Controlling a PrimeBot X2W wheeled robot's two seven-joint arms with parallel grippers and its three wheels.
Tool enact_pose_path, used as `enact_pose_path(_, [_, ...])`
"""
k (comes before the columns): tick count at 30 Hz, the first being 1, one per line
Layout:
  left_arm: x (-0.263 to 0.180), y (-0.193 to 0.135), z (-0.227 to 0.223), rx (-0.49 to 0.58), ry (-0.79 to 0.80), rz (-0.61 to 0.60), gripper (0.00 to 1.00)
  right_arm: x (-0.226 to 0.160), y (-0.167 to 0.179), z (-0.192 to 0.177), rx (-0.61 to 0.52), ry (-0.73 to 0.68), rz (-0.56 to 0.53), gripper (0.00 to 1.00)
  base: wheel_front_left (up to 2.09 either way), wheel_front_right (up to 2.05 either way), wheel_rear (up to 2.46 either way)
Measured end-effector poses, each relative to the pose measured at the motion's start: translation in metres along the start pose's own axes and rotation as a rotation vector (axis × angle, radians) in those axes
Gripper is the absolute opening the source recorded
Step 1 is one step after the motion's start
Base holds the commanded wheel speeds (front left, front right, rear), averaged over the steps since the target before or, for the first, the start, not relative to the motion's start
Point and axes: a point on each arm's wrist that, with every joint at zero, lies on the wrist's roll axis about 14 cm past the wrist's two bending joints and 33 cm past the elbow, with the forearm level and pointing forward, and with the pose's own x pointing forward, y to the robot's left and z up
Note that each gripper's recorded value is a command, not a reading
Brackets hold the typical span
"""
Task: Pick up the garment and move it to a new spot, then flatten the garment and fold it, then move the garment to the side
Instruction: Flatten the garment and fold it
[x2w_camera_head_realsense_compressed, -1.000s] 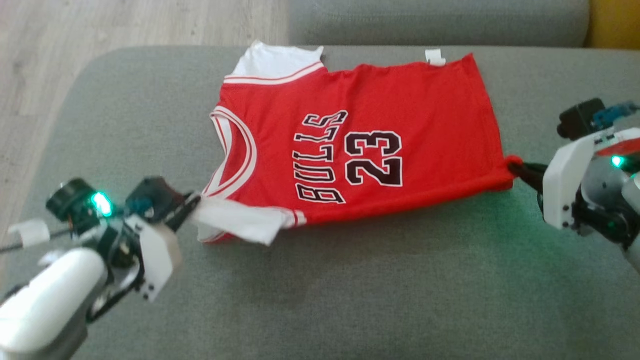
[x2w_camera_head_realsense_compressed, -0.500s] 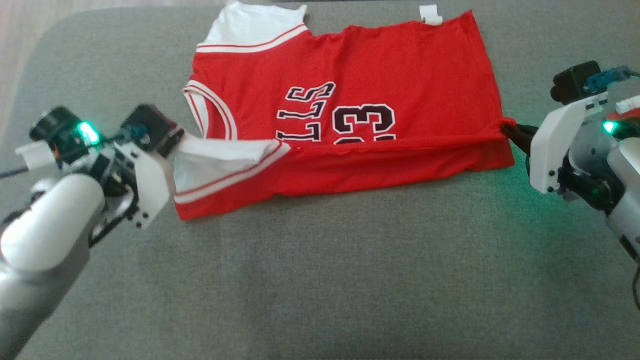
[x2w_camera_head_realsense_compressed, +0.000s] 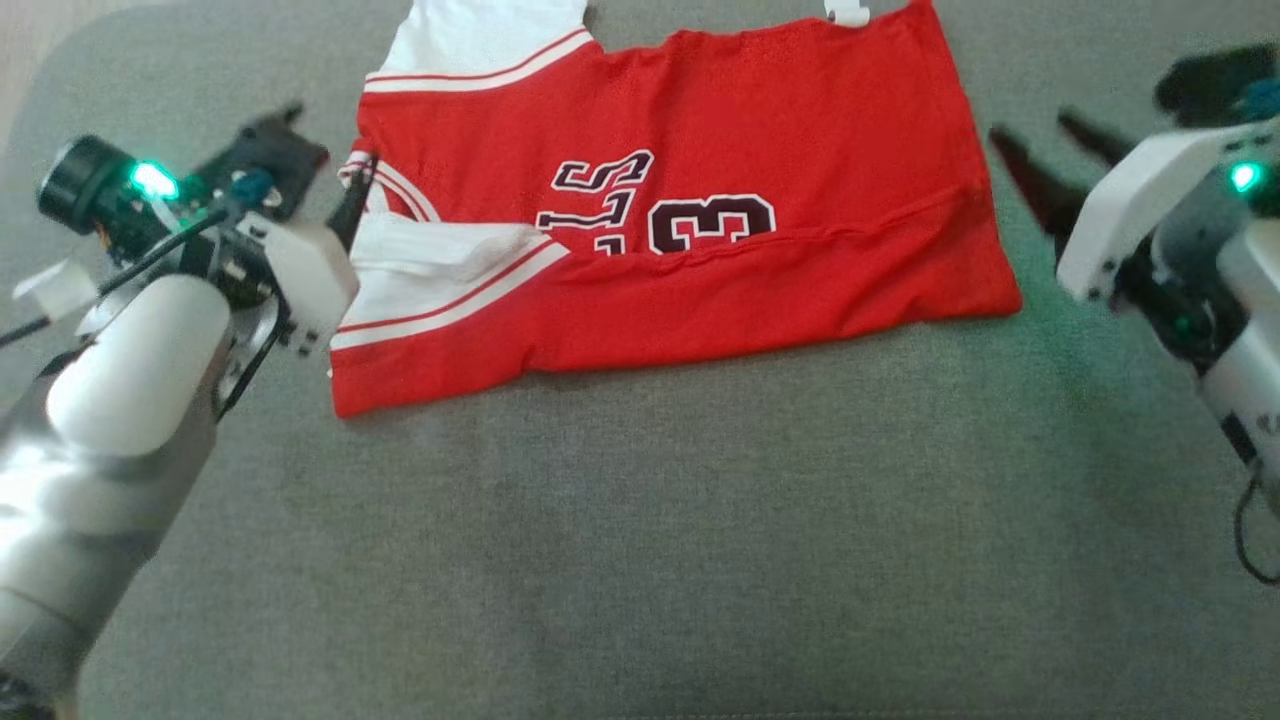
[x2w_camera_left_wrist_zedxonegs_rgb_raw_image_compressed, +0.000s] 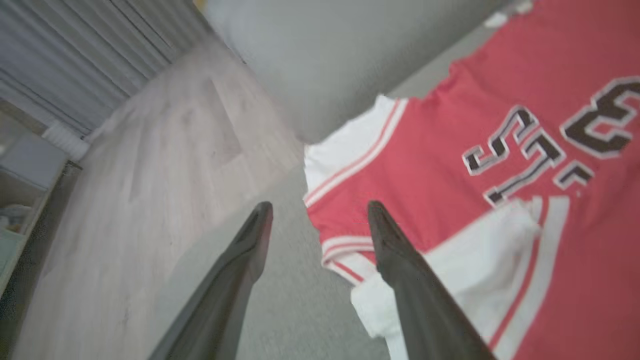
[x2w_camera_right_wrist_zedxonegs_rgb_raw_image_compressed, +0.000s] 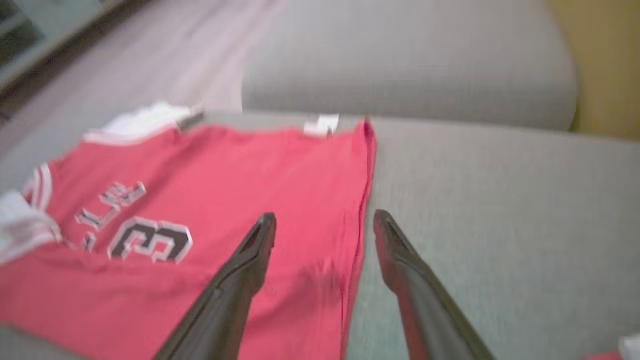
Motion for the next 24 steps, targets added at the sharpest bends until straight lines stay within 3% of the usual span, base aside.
enact_pose_path(8, [-0.028,0.035,0.079,-0.320,-0.419,0.257,1.00,-0.033,0.009,0.103,0.088,-0.552,-0.021,1.00,0.00,0.00,0.00])
enact_pose_path(15, [-0.074,0.029,0.087,-0.532,-0.571,0.406,1.00,-0.085,0.004,0.138,0.111,-0.815,-0.102,1.00,0.00,0.00,0.00])
enact_pose_path(18, [-0.095,0.013,0.081,-0.601,-0.598,0.450,1.00,-0.096,0.020,0.111,0.104,-0.843,-0.127,1.00,0.00,0.00,0.00])
enact_pose_path(22, [-0.115,-0.020,0.046,-0.653,-0.537,0.469,1.00,-0.095,0.050,0.025,0.165,-0.718,-0.155,1.00,0.00,0.00,0.00])
enact_pose_path(24, [-0.120,-0.031,0.028,-0.646,-0.499,0.474,1.00,-0.099,0.055,0.001,0.174,-0.682,-0.168,1.00,0.00,0.00,0.00])
